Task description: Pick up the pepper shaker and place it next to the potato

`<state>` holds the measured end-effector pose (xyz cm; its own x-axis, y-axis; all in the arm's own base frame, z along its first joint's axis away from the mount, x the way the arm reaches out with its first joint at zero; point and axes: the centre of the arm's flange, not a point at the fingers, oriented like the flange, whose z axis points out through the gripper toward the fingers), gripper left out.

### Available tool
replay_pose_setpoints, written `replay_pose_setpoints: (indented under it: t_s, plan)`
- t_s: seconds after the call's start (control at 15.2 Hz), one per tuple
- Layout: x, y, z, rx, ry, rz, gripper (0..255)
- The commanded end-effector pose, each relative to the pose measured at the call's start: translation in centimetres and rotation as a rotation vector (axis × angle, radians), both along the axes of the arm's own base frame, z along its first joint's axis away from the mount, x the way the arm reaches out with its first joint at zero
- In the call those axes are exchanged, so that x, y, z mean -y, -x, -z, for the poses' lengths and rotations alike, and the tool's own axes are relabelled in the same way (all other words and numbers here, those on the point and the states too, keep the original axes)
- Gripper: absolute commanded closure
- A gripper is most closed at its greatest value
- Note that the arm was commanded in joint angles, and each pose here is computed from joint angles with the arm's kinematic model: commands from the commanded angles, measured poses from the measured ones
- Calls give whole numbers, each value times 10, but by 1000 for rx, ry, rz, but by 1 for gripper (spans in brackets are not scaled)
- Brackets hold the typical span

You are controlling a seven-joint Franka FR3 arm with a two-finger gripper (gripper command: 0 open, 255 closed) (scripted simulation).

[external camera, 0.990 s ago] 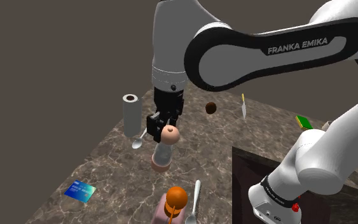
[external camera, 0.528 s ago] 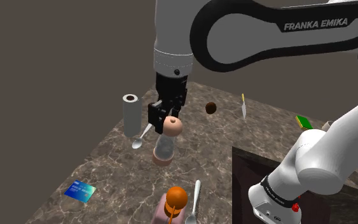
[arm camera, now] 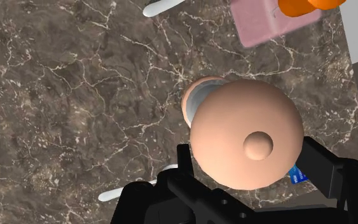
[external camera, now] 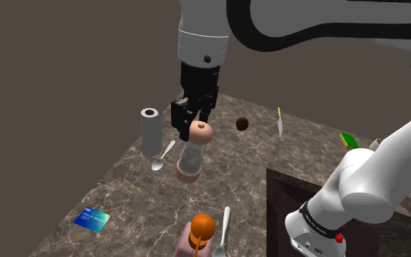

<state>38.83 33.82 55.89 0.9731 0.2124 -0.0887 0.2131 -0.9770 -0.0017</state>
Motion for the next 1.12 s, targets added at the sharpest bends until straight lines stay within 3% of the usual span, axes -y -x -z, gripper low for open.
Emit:
replay_pose_setpoints:
  t_s: [0.0,1.06]
  plan:
    - [1,0,-10,0,0,0,255]
    - [1,0,-95,0,0,0,255]
